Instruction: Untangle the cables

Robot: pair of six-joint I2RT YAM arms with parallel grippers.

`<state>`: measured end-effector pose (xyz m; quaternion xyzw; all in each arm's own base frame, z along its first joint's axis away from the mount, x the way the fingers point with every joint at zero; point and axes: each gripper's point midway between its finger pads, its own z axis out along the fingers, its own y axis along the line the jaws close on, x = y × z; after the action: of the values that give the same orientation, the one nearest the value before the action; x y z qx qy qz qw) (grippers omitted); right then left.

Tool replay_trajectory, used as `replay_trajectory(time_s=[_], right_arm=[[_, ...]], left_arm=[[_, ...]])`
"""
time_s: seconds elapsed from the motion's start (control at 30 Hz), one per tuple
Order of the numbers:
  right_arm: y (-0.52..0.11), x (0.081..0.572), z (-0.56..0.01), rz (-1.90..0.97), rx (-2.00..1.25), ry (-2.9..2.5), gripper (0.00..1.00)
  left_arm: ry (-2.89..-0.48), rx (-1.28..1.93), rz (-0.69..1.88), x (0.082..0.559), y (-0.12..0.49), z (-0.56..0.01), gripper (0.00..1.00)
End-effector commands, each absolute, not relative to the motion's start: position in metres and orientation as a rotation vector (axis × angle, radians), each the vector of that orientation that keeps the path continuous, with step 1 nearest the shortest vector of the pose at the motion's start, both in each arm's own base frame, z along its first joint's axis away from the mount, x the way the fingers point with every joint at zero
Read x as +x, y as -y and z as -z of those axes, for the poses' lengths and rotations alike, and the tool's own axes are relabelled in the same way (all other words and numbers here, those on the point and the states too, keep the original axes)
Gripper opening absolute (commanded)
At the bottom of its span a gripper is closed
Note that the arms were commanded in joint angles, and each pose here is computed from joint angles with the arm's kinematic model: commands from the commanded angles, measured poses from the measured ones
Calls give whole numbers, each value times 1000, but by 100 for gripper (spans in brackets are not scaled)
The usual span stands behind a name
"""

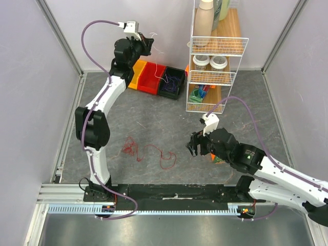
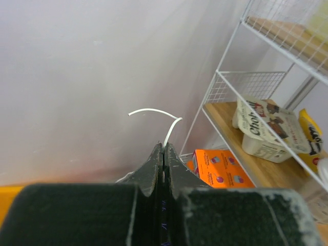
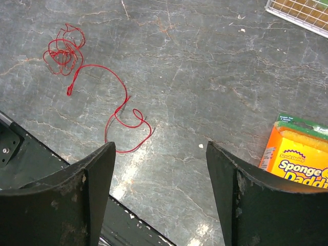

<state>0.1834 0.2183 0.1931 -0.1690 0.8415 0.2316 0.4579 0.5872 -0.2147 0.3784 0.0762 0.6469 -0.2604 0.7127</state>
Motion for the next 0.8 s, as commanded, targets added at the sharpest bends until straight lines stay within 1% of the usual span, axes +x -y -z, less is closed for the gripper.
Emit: replay_trajectory(time_s=[0.0, 0.07, 0.17, 0.37, 0.43, 0.53, 0.77], right_arm=[[-226, 192, -196, -587, -387, -2049, 79], [-226, 194, -193, -583, -385, -2056, 79], [-228, 195, -188, -592, -390, -2068, 79], [-232, 194, -187, -631, -385, -2070, 79], [-230, 193, -187, -633, -375, -2072, 79], [-229, 191, -188, -646, -365, -2069, 79], [-229, 191, -190, -655, -363, -2065, 79]], left_arm=[[-1351, 213, 541, 608, 214, -388, 2], [-1355, 223, 548, 611, 215, -384, 2], [-1328, 252, 574, 605, 217, -398, 2], [-1145, 349, 618, 563, 220, -473, 2], [-1116, 348, 610, 555, 217, -488, 2], [-1102, 326, 589, 552, 208, -498, 2], [-1112, 246, 538, 566, 182, -498, 2]])
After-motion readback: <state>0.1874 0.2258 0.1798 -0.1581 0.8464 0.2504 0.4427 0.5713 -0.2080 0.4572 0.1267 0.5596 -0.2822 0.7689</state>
